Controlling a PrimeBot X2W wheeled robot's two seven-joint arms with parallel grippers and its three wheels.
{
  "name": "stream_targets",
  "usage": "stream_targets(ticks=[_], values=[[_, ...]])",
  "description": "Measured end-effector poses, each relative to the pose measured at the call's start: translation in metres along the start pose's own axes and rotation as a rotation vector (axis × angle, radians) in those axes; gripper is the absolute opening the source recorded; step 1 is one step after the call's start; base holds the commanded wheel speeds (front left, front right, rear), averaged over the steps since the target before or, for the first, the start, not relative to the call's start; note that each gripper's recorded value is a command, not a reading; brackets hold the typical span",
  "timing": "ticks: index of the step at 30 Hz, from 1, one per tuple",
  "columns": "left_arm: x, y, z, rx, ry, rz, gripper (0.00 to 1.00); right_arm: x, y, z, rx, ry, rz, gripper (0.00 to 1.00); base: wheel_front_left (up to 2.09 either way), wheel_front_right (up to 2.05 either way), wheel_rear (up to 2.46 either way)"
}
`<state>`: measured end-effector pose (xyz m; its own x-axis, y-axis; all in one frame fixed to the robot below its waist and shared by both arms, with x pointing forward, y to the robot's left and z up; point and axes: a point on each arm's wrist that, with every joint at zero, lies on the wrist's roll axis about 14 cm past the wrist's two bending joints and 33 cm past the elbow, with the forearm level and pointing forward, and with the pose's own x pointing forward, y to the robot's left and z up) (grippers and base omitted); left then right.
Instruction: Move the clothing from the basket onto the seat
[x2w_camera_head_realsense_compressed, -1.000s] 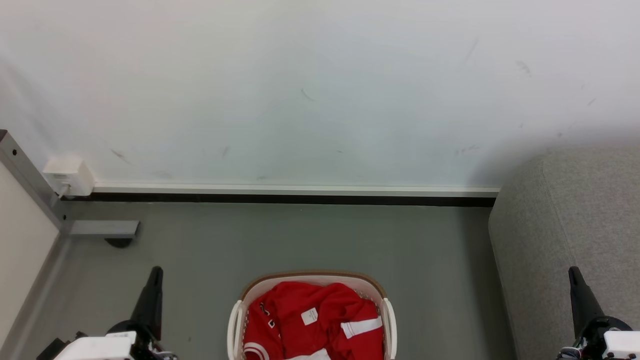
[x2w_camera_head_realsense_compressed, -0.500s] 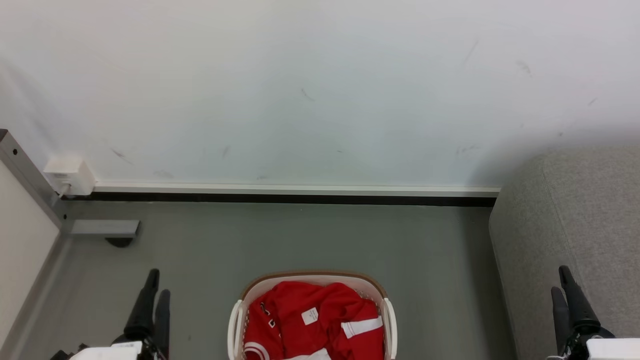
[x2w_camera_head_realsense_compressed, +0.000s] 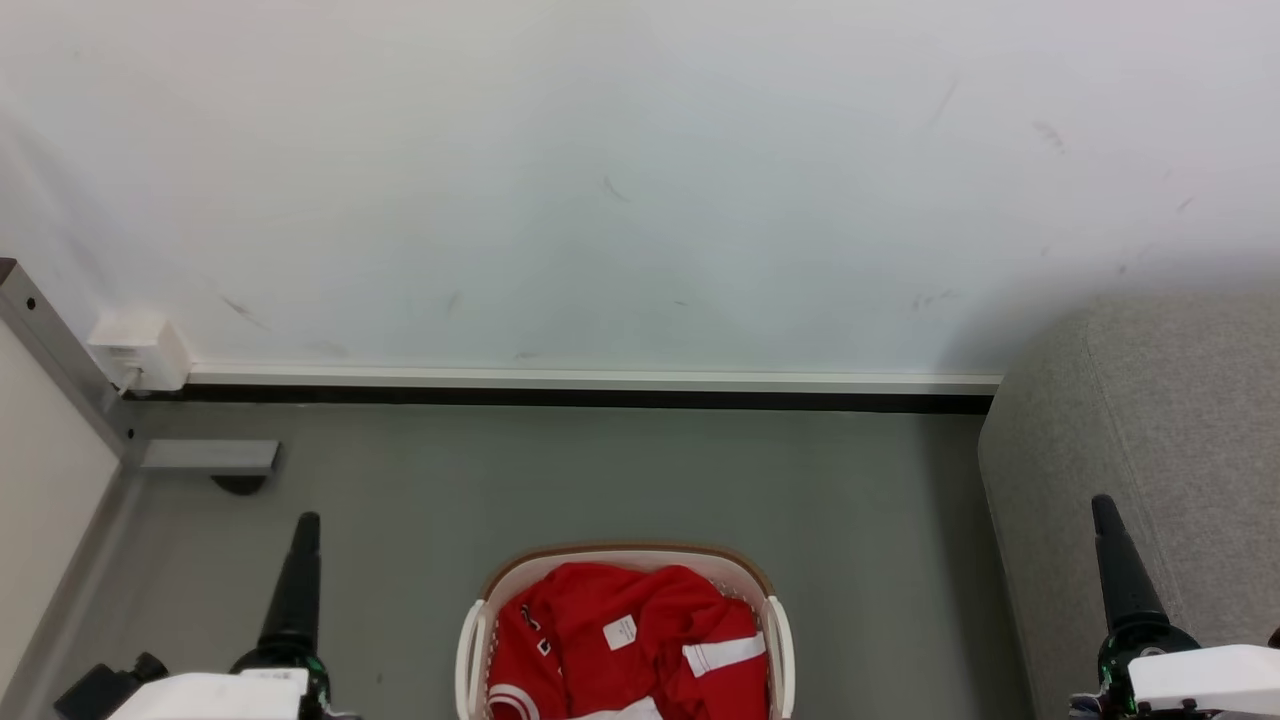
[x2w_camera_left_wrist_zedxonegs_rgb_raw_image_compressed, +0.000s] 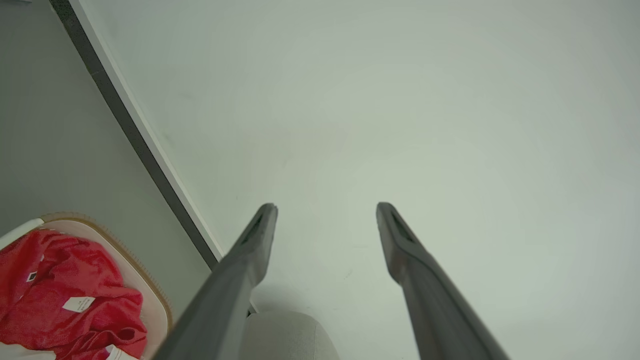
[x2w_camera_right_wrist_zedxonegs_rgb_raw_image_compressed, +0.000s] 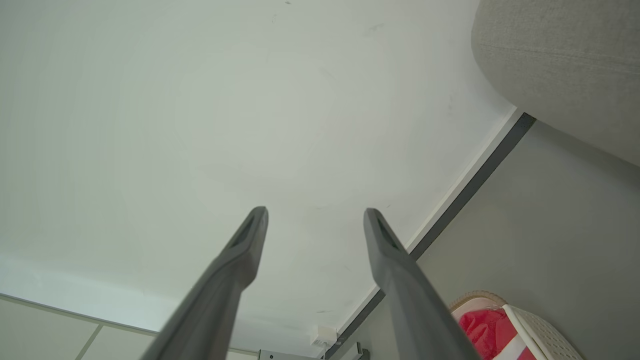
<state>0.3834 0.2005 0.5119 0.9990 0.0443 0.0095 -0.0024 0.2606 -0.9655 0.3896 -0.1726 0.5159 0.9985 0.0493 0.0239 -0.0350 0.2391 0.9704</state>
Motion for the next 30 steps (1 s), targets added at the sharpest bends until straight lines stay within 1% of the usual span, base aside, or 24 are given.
stream_targets(ticks=[7, 18, 25, 30], values=[[0.000, -0.007, 0.004, 0.151, -0.019, -0.021, 1.00, 0.001, 0.004, -0.007, -0.140, 0.019, 0.013, 1.00, 0.00, 0.00, 0.00], [-0.002, -0.014, 0.009, 0.382, -0.047, -0.042, 1.00, 0.003, 0.012, -0.018, -0.397, 0.056, 0.058, 1.00, 0.00, 0.00, 0.00], [-0.003, -0.017, 0.008, 0.520, -0.056, -0.051, 1.00, 0.005, 0.018, -0.019, -0.513, 0.047, 0.084, 1.00, 0.00, 0.00, 0.00], [-0.004, -0.017, 0.005, 0.596, -0.052, -0.051, 1.00, 0.005, 0.020, -0.023, -0.588, 0.051, 0.098, 1.00, 0.00, 0.00, 0.00]])
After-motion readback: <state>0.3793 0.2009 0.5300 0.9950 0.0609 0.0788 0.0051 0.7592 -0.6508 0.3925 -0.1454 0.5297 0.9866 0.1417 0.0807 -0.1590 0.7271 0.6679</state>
